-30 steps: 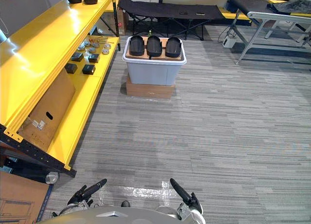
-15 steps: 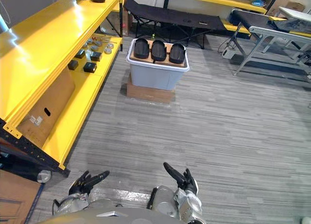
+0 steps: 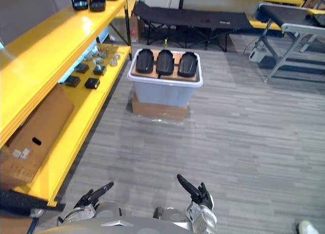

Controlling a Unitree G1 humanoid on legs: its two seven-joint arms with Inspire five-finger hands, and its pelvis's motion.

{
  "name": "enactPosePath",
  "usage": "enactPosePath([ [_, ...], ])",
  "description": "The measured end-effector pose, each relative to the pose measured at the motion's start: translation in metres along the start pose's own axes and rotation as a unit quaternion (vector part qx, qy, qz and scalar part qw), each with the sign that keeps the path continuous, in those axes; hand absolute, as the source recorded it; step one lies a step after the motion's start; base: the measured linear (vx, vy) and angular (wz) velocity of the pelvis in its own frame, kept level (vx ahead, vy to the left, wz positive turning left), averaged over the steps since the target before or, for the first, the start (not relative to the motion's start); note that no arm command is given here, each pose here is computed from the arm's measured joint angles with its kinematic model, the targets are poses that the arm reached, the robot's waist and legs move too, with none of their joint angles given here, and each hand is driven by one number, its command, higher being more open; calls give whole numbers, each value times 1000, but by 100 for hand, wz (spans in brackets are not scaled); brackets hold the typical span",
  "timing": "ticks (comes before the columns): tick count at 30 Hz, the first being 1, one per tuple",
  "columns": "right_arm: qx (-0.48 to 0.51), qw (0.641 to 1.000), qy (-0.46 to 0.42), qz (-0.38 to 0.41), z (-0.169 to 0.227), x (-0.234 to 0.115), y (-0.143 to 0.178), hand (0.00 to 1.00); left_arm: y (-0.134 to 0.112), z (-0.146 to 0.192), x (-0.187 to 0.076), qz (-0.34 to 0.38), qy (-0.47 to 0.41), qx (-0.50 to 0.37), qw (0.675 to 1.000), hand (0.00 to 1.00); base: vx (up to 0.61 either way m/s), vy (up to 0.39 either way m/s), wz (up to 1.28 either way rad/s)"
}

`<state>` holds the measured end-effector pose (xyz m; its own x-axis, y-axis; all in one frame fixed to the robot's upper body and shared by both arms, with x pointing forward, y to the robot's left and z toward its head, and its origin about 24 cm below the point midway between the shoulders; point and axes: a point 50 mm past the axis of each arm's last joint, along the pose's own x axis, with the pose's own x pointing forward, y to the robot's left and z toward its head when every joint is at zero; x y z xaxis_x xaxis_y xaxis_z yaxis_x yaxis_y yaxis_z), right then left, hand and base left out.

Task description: Walk over and take three plastic housings, then place them on the shelf

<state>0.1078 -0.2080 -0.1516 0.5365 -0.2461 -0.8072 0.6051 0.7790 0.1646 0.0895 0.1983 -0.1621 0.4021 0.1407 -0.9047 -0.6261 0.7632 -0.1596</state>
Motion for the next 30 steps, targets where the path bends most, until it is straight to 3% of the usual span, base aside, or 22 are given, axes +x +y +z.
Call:
enactPosePath([
  [8, -41, 999, -2, 16, 5, 2, 7, 100, -16, 6, 0, -40, -27, -16, 999, 100, 261, 160, -45],
  [11, -59, 998, 2, 24, 0, 0, 9, 100, -14, 22, -1, -48, -54, 9, 997, 100, 379, 165, -33],
  [18, -69, 997, -3, 45, 4, 2, 19, 100, -44, 38, -2, -99, -85, 77, 988, 100, 429, 131, 15],
  [22, -63, 997, -10, 45, 6, 2, 23, 100, -62, 48, -3, -121, -101, 84, 984, 100, 412, -70, 11],
  [26, -59, 997, -4, 42, -3, -1, 19, 100, -56, 47, -3, -113, -98, 78, 986, 100, 418, -289, 14],
  [30, -59, 998, -12, 23, 8, 1, 7, 100, -63, 26, -1, -114, -64, 35, 991, 100, 353, -359, 12],
])
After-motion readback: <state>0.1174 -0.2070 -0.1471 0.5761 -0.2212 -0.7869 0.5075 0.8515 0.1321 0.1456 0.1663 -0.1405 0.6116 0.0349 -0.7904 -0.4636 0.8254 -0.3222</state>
